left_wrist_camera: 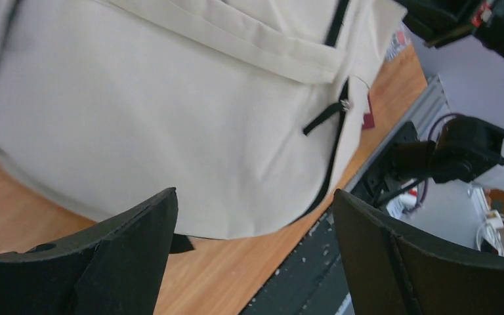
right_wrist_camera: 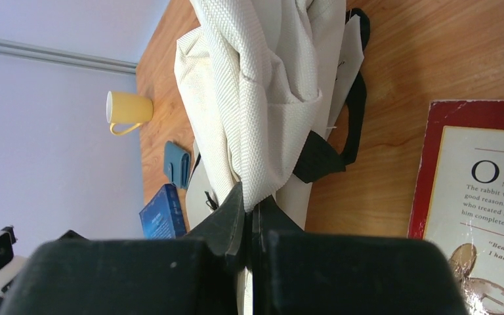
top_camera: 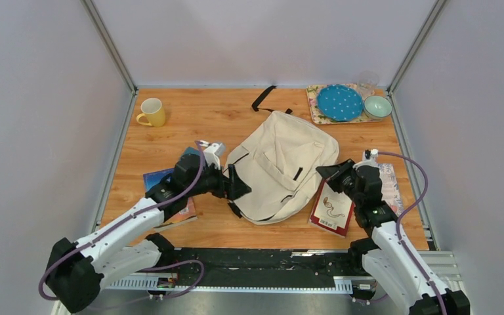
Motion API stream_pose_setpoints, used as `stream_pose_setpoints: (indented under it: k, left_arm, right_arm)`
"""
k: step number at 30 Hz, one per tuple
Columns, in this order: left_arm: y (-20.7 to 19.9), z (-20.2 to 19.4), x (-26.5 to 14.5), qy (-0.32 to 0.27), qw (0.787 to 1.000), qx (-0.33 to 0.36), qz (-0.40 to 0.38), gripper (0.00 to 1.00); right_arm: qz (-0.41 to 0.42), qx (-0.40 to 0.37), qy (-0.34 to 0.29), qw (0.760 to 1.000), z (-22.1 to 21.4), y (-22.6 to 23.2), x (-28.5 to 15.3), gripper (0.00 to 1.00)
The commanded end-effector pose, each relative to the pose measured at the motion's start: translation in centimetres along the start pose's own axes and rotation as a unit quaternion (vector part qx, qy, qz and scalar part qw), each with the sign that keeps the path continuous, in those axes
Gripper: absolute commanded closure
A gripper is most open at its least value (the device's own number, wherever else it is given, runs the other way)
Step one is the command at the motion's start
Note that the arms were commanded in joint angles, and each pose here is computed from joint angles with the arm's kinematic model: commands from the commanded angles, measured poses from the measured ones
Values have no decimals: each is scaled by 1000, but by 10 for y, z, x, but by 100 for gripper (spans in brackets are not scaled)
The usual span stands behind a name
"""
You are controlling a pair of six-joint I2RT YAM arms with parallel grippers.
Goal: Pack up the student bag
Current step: Unzip the student bag at the center of the board.
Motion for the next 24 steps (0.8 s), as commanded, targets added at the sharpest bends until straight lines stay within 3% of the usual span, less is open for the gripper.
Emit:
stream_pose_setpoints:
  k: [1, 6, 12, 24]
  left_arm:
    - [-38, -4, 21, 10, 1000, -4, -20, 6]
    - [-62, -19, 41, 59, 994, 55, -75, 7]
    - [-67, -20, 62, 64, 975, 160, -144, 8]
    - [-73, -43, 98, 140, 943, 173, -247, 12]
  right_arm:
    - [67, 19, -29, 997, 6, 23, -3, 100]
    - [74, 3, 5, 997, -10, 10, -7, 100]
    - [99, -33, 41, 994, -19, 13, -18, 100]
    - [110, -80, 84, 987, -27, 14, -26, 100]
Point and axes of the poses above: each gripper's point midway between its finger pads, its own x axis out along the fingers, its own y axis along the line the jaws close on, z = x × y, the point moved 6 cm from there along -x, back along the fingers, and after that the axes turned 5 degrees about x, right-handed, at the moved point
